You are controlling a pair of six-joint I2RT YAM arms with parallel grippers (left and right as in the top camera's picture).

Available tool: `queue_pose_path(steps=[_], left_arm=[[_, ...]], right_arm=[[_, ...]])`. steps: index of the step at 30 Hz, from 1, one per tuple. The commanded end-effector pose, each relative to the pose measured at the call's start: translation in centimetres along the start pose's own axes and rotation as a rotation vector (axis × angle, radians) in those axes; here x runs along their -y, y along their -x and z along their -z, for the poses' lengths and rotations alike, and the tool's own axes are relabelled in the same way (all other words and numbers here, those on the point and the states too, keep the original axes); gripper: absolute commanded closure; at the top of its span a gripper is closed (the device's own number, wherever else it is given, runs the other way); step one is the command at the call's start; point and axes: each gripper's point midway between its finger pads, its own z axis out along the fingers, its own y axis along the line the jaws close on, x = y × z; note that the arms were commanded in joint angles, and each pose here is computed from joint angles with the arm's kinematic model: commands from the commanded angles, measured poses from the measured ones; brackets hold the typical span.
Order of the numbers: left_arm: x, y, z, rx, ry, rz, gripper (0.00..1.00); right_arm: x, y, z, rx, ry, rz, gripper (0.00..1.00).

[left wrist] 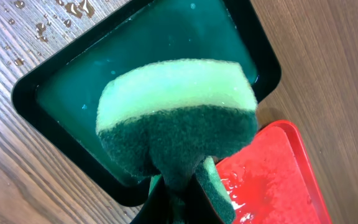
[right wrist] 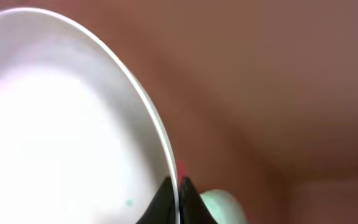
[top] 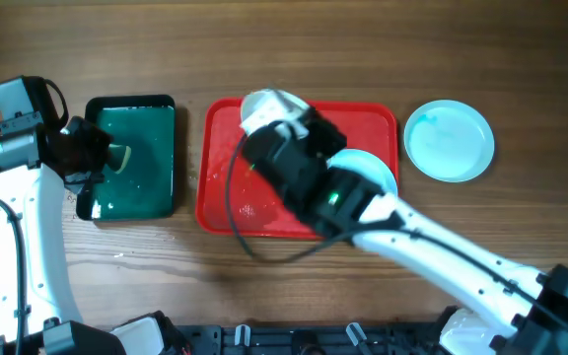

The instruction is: Clean dirty plates on tray and stack at the side

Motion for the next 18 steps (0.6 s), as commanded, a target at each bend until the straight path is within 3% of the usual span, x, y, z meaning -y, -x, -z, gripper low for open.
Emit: queue_pose_path(steps=[1, 6, 10, 14, 18], left_arm=[[0.1, -0.3, -0.1, -0.007, -0.006, -0.006, 0.96], [0.0, -0.4, -0.2, -0.011, -0.003, -0.005, 0.96], [0.1, -0.3, -0.3, -0.009, -0.005, -0.005, 0.96], [0.1, -0.2, -0.5, -0.01, -0.004, -0.005, 0.96], [0.1, -0.2, -0.8, -0.015, 0.0, -0.004, 0.96]], right_arm=[[-1.5, -3.5, -3.6, -0.207, 0.431, -0.627, 0.96], [7.2, -11.4, -8.0, -0.397, 0.361, -0.938, 0.96], [15.3, -22.1, -9.0, -0.568, 0.142, -1.16, 0.96], [18.1, -29.1, -8.4, -0.658, 0.026, -1.3, 0.96], [17.8, -31.4, -8.9, -0.642, 0.028, -1.316, 0.95]])
